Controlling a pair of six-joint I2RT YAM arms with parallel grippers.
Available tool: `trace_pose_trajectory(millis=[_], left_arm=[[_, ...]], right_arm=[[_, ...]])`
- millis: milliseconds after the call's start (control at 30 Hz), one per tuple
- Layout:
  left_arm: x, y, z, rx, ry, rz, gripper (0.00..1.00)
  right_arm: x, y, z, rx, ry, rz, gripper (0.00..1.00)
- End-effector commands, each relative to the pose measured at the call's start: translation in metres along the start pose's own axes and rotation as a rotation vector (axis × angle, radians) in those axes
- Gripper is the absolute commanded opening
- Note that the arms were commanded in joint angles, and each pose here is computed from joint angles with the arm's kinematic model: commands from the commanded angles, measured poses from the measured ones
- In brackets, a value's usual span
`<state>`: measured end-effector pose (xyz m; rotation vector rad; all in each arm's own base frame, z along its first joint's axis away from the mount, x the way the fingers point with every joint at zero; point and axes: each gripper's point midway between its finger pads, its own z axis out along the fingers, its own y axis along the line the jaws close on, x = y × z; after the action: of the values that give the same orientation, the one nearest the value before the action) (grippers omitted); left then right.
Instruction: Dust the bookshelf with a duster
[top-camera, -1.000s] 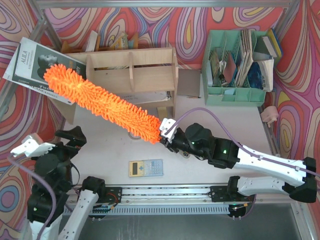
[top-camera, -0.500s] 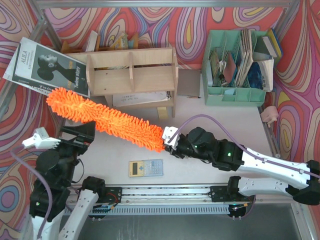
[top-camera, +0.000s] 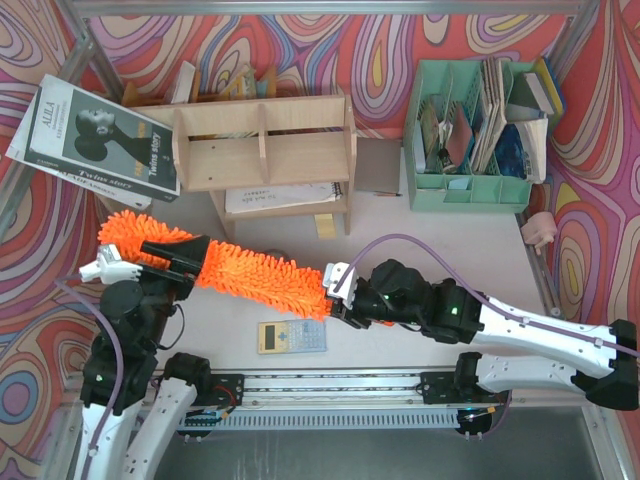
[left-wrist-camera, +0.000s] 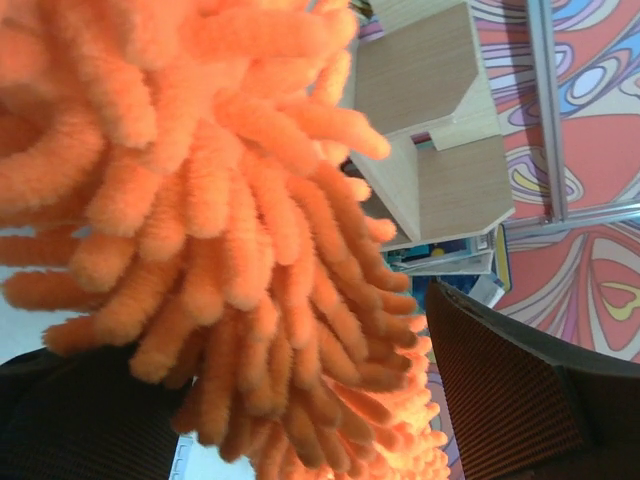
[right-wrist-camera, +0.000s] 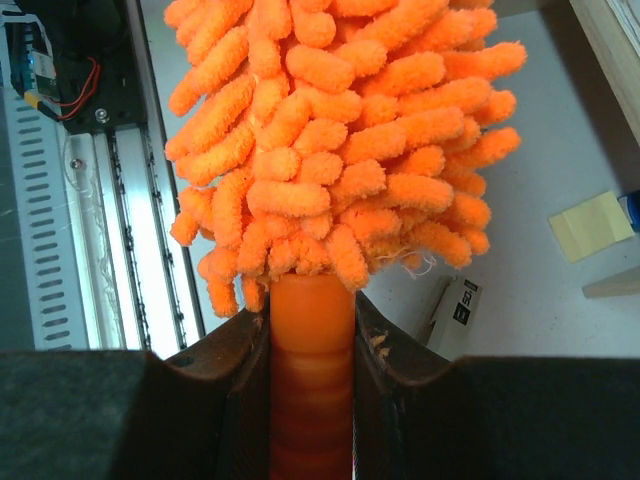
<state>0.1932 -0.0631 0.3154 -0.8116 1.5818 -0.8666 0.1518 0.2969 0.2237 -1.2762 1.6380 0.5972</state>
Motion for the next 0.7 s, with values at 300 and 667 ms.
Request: trace_pose_trajectory(millis=[300, 667], left_arm=[[0.013, 0.080, 0.000, -0.208, -0.078, -0.117, 0.46], [0.009, 0.131, -0.006, -0.331, -0.217, -0.236, 0.08]], right_arm=[[0.003, 0.008, 0.022, -0.042, 0.009, 0.027, 0.00], [0.023, 0.004, 0.051, 0.007, 0.066, 0.080, 0.13]])
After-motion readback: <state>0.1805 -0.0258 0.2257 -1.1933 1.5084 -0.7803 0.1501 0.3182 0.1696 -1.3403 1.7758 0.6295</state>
